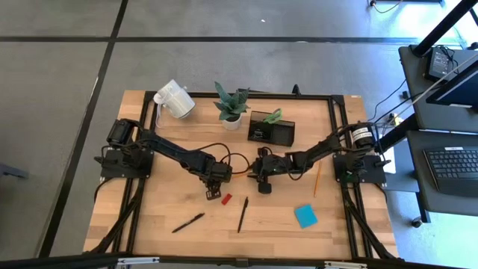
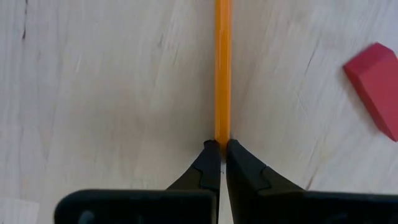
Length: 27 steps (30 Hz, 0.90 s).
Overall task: Pick and place office supplies into organizer
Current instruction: Put the left orange pencil into the desk organizer
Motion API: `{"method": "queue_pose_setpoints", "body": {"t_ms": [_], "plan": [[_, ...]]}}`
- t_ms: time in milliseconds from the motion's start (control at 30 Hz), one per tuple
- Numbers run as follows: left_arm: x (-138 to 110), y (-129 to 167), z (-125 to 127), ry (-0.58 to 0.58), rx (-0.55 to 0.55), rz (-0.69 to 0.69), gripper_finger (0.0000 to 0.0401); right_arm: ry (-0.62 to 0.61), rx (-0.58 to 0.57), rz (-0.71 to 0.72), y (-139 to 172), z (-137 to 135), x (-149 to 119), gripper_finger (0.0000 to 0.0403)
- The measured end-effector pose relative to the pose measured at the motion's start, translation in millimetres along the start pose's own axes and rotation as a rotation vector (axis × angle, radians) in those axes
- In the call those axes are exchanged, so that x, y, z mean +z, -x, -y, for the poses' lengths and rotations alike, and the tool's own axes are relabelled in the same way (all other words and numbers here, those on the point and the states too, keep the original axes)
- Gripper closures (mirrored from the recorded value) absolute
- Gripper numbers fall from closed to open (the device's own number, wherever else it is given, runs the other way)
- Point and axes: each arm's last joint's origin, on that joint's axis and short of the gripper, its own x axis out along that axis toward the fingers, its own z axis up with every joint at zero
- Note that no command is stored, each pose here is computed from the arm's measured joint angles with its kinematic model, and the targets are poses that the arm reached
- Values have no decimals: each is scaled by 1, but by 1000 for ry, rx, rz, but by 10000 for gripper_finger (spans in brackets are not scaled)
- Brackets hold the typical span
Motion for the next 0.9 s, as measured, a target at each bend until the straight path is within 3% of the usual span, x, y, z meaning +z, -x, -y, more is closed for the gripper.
{"method": "queue_pose_setpoints", "body": {"t_ms": [133,400,667,900], "plan": [[0,0,0,5,6,4,398,1,8,-17,0,-1,-2,271],[0,0,0,26,16,10,396,45,21,-25,0,-1,-3,376],[3,13,0,31,12,48,325,50,12,-24,1,-1,-2,376],[-1,64,7,-14,25,217,281,77,-67,-87,18,3,4,376]]}}
